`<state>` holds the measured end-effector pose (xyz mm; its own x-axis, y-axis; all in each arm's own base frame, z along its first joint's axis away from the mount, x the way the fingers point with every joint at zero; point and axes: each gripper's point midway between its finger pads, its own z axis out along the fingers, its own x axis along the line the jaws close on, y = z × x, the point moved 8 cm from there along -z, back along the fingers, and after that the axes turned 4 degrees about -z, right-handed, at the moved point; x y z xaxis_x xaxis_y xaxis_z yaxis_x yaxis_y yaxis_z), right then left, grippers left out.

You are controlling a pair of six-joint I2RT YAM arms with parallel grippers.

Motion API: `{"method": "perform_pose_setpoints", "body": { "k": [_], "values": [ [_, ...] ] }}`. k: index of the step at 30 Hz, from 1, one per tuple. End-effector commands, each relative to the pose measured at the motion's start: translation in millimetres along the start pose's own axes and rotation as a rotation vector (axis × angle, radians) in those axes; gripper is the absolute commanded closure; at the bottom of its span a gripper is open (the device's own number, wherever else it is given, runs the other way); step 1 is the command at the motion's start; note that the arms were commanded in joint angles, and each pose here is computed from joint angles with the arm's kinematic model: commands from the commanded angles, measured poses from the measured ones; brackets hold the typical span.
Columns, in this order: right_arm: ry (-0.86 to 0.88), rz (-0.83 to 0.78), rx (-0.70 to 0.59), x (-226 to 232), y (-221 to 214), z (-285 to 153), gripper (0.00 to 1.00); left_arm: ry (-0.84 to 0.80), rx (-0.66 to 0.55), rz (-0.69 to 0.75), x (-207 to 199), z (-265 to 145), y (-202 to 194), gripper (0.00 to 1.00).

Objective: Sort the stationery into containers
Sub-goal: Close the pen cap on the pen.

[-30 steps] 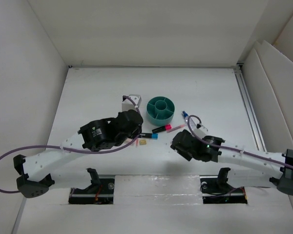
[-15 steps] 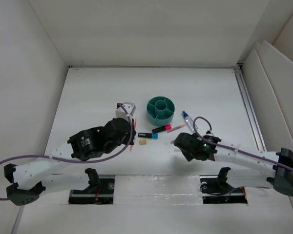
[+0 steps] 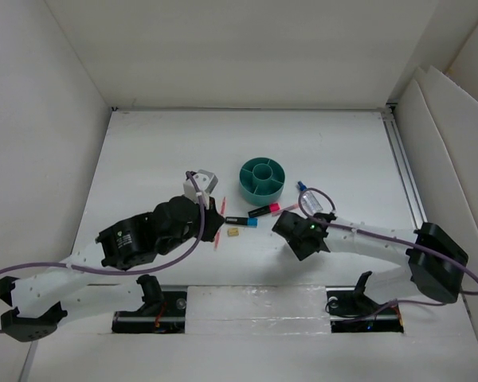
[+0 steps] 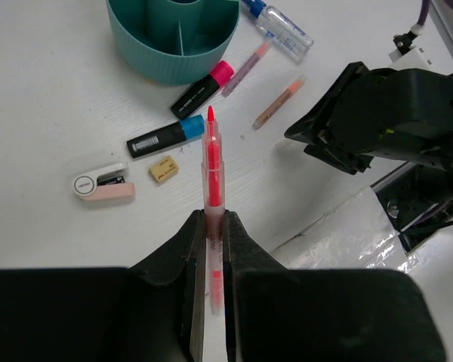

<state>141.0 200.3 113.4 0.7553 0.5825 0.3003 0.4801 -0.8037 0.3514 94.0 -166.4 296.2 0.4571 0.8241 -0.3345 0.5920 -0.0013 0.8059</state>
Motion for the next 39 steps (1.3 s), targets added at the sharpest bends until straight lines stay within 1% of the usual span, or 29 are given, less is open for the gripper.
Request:
{"method": "perform_pose_setpoints", "body": {
  "k": [1, 3, 5, 13, 20, 21, 26, 31, 35, 39],
  "values": [
    [0.031, 0.099, 0.025, 16.6, -2.6, -2.5, 0.49, -0.044, -0.014, 0.017, -5.2, -0.7, 0.2, 1.00],
    [-0.001, 0.092, 0.011, 14.8, -3.6, 6.0, 0.49, -0.044, -0.014, 0.017, -5.2, -0.7, 0.2, 1.00],
    [-0.009, 0.090, 0.018, 16.8, -5.7, 6.7, 0.49, -0.048, -0.001, 0.020, -4.9, 0.6, -3.0, 1.00],
    [-0.027, 0.092, 0.019, 16.9, -6.9, 12.3, 0.49, -0.078, -0.014, 0.015, -7.0, -2.4, -2.9, 1.00],
    [-0.103, 0.074, 0.029, 10.8, -11.5, 26.8, 0.49, -0.096, -0.024, 0.008, -6.8, -7.2, -1.6, 1.00],
    [-0.107, 0.074, 0.039, 10.5, -12.5, 26.3, 0.51, -0.096, -0.024, 0.008, -6.8, -7.2, -1.6, 1.00],
    [-0.141, 0.072, 0.045, 5.1, -12.1, 30.1, 0.51, -0.112, -0.047, -0.002, -5.2, -13.8, 1.0, 1.00],
    [-0.185, 0.061, 0.057, -0.5, -11.6, 32.0, 0.51, -0.112, -0.047, -0.002, -5.2, -12.0, -0.4, 1.00],
    [-0.249, 0.041, 0.060, -10.5, -12.6, 38.9, 0.51, -0.126, -0.050, 0.000, -6.2, -14.8, -0.6, 1.00],
    [-0.297, 0.027, 0.065, -11.1, -12.0, 38.2, 0.52, -0.138, -0.052, -0.003, -6.4, -17.1, -0.4, 1.00]
  ]
}}
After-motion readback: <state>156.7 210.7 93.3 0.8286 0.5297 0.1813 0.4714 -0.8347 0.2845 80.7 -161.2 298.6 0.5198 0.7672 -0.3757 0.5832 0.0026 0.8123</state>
